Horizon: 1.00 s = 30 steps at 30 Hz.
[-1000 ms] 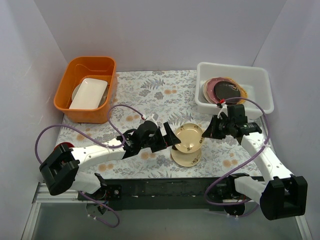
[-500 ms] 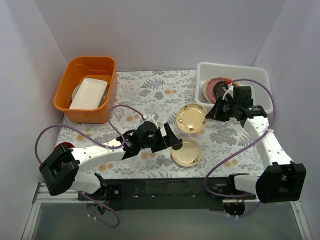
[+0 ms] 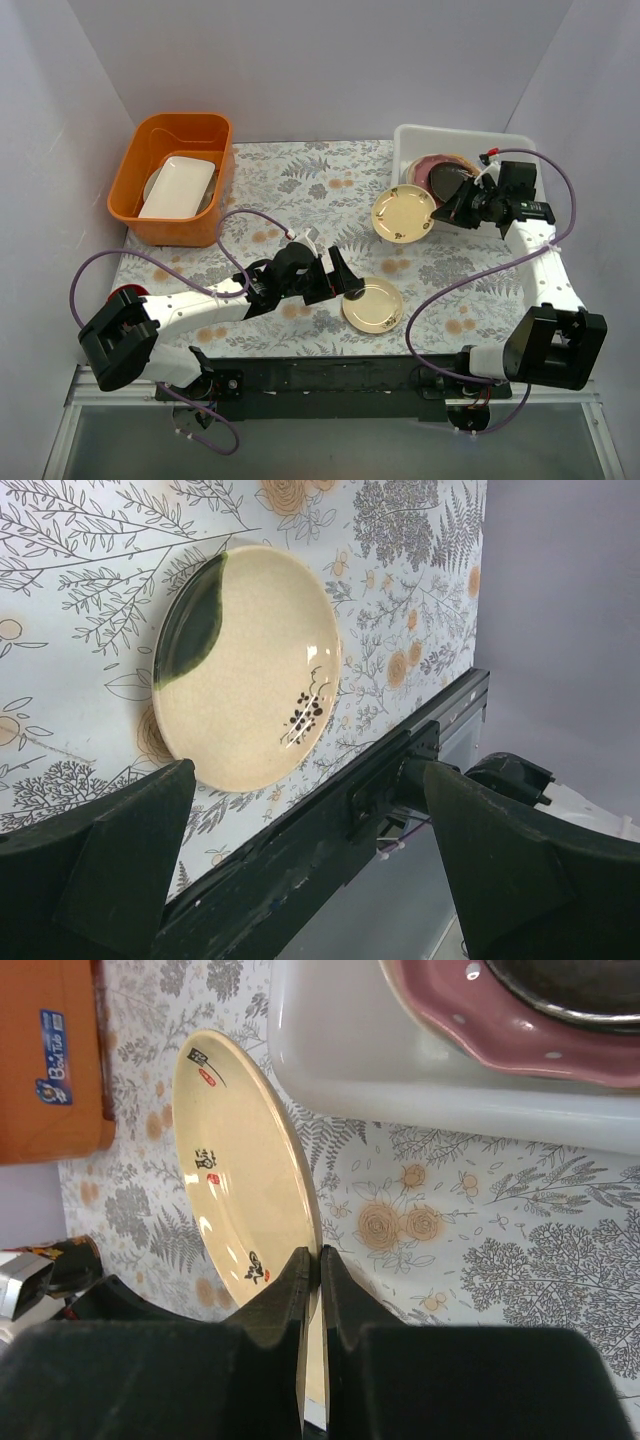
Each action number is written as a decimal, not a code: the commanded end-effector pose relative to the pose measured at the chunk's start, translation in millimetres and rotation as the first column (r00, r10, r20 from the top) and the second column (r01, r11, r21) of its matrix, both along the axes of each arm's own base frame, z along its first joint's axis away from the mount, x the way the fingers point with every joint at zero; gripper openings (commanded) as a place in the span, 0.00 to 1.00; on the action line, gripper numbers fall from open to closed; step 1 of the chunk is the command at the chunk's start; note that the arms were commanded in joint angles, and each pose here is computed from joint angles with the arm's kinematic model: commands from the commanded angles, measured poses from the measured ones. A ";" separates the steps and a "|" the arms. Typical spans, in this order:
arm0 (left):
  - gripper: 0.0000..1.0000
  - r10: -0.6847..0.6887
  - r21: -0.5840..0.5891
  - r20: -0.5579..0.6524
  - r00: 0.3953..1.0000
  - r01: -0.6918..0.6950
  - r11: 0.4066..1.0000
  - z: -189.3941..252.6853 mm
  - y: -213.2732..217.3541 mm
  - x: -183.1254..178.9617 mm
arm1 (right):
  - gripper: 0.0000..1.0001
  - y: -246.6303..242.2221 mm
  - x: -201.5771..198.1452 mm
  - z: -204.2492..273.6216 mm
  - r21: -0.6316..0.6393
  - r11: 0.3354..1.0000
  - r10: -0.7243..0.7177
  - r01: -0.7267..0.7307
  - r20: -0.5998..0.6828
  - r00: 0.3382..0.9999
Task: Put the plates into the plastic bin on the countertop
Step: Place the plate in the plastic bin.
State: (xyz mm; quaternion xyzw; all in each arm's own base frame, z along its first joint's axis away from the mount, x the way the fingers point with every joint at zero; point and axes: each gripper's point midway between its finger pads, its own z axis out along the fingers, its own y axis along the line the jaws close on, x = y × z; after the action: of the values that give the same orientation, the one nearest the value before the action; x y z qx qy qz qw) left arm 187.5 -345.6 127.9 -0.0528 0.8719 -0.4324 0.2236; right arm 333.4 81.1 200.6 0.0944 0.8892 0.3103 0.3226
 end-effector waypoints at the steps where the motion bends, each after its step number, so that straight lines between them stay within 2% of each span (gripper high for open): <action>1: 0.98 -0.022 -0.013 0.021 1.000 0.022 1.000 7.0 -2.1 -0.4 | 0.01 -9.9 19.8 39.7 0.071 0.997 -0.016 0.008 0.120 0.993; 10: 0.98 -0.046 -0.003 0.010 0.999 0.046 0.999 3.5 -6.7 -1.3 | 0.01 -41.1 32.5 44.0 0.120 0.989 -0.097 0.081 0.133 0.986; 14: 0.98 -0.043 0.002 0.009 0.999 0.043 0.999 1.7 -6.5 -0.8 | 0.01 -51.4 36.7 45.6 0.192 0.974 -0.147 0.118 0.143 0.979; 30: 0.98 -0.044 0.004 0.009 0.999 0.044 0.999 0.9 -2.4 -3.7 | 0.01 -95.7 54.0 48.2 0.239 0.934 -0.304 0.264 0.149 0.941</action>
State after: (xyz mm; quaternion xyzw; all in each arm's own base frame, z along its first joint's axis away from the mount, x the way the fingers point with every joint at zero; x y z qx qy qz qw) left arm 182.0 -347.4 114.5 -0.0363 0.8817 -0.4231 0.2056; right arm 380.4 -6.4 231.8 0.2317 0.8142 0.3543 0.3973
